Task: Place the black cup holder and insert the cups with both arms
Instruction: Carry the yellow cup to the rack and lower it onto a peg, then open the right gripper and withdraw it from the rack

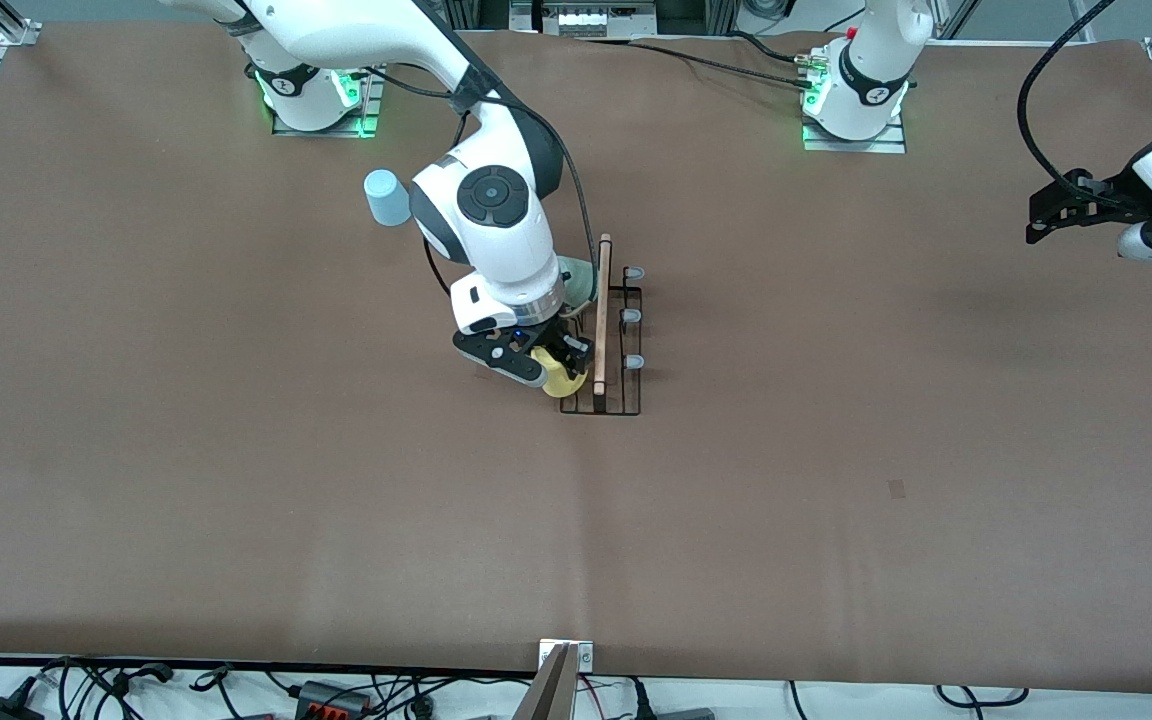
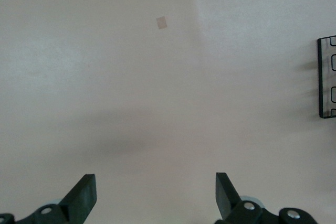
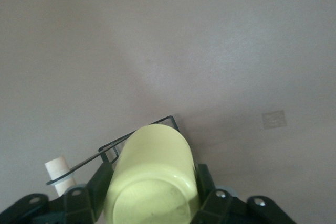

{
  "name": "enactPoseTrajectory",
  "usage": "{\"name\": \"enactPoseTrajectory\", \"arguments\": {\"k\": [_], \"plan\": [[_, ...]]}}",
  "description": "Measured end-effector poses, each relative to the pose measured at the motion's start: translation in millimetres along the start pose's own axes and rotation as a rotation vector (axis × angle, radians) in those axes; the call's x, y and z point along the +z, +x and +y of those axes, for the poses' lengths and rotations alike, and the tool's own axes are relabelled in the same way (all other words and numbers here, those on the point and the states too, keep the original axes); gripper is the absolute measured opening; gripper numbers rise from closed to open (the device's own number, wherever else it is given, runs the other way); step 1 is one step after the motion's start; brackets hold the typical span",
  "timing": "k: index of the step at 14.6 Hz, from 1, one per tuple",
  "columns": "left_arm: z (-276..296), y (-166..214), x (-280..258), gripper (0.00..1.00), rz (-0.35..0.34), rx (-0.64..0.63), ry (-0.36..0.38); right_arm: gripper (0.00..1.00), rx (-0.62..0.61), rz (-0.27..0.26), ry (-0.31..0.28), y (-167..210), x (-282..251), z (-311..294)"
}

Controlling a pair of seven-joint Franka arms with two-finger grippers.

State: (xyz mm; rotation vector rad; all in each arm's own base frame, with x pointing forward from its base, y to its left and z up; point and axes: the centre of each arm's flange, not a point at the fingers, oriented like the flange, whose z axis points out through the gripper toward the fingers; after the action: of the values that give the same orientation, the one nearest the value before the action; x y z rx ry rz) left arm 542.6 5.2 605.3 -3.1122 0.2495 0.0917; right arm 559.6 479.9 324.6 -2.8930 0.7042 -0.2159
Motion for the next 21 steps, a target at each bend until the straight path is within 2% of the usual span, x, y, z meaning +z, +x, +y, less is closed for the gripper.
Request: {"name": "enactPoseTrajectory", "arguments": {"k": [3, 6, 9, 12, 14, 16, 21], "plan": [[0, 0, 0, 1.00, 0.000, 0.000, 0.000, 1.00, -0.001, 0.004, 0.007, 0, 0, -2], [0, 0, 0, 1.00, 0.000, 0.000, 0.000, 1.00, 0.012, 0.026, 0.015, 23, -31, 1], [-1, 0, 0, 1.00, 0.000, -0.001, 0.000, 1.00, 0.001, 0.047, -0.023, 83, -91, 39], [-1, 0, 0, 1.00, 0.000, -0.001, 0.000, 1.00, -0.013, 0.084, -0.052, 167, -167, 141], [-1, 0, 0, 1.00, 0.000, -0.001, 0.000, 1.00, -0.011, 0.059, -0.073, 208, -222, 227], [-1, 0, 0, 1.00, 0.000, -0.002, 0.000, 1.00, -0.048, 0.010, -0.070, 233, -269, 299], [-1, 0, 0, 1.00, -0.002, -0.001, 0.000, 1.00, -0.131, -0.035, -0.119, 266, -343, 400]]}}
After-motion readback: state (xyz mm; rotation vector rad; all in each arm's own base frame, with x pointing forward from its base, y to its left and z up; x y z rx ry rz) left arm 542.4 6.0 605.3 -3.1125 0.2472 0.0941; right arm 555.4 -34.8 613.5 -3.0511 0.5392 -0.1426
